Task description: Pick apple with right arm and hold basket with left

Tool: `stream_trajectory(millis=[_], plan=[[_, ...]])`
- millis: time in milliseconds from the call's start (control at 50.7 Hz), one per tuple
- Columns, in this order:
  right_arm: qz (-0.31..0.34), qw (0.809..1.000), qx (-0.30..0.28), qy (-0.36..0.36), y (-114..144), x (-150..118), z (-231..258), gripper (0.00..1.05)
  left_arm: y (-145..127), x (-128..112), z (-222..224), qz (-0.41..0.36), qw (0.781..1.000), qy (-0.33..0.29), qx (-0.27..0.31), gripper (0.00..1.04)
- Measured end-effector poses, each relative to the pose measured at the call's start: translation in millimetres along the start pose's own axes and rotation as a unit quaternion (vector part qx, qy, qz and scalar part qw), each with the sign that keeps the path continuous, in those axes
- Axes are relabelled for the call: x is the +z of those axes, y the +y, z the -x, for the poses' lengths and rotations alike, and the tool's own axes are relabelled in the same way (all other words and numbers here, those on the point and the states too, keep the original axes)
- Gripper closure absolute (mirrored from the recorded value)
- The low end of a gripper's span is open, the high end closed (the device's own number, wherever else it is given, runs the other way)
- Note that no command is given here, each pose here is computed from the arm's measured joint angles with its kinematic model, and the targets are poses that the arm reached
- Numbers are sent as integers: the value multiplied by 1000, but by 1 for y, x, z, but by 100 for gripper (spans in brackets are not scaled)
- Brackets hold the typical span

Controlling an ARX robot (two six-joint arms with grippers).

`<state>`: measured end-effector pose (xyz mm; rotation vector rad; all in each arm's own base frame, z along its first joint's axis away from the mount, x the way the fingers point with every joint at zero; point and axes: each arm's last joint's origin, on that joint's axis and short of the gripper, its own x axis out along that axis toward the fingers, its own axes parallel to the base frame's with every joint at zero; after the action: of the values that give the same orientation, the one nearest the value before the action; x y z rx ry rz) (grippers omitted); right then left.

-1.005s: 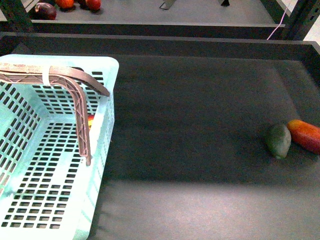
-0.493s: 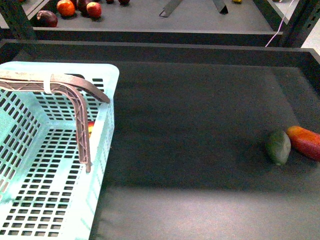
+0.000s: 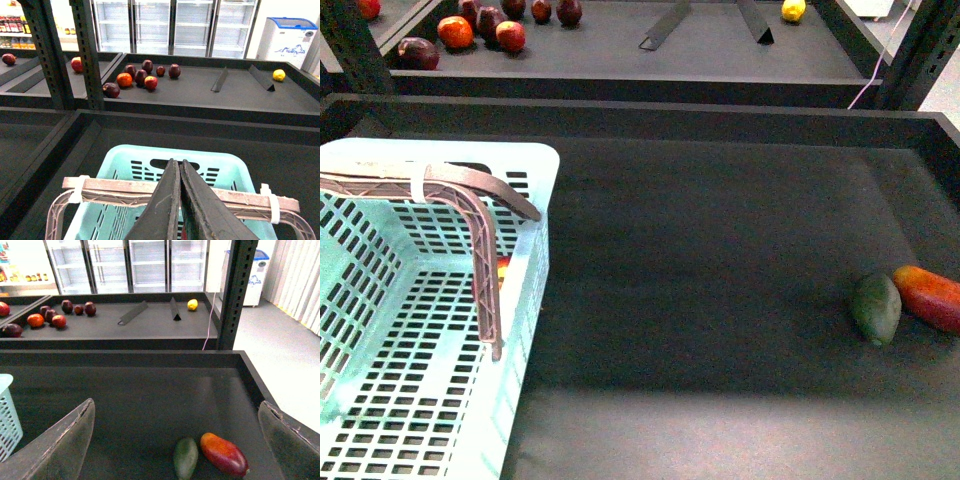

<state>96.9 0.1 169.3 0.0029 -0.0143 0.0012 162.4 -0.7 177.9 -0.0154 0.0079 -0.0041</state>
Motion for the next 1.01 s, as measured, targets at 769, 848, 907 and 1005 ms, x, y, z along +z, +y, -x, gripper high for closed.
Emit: stream_trajectory(millis=[769, 848, 907, 1005], plan=[[0, 1000, 0, 0, 0, 0, 0, 9, 0, -7, 38, -2, 1000, -10, 0, 101], [0, 1000, 0, 0, 0, 0, 0, 9, 0, -7, 41, -2, 1000, -11, 0, 101], [0, 1000, 0, 0, 0, 0, 0, 9, 0, -7, 42, -2, 1000, -11, 0, 101], [0, 1000, 0, 0, 0, 0, 0, 9, 0, -7, 45, -2, 1000, -12, 0, 101]])
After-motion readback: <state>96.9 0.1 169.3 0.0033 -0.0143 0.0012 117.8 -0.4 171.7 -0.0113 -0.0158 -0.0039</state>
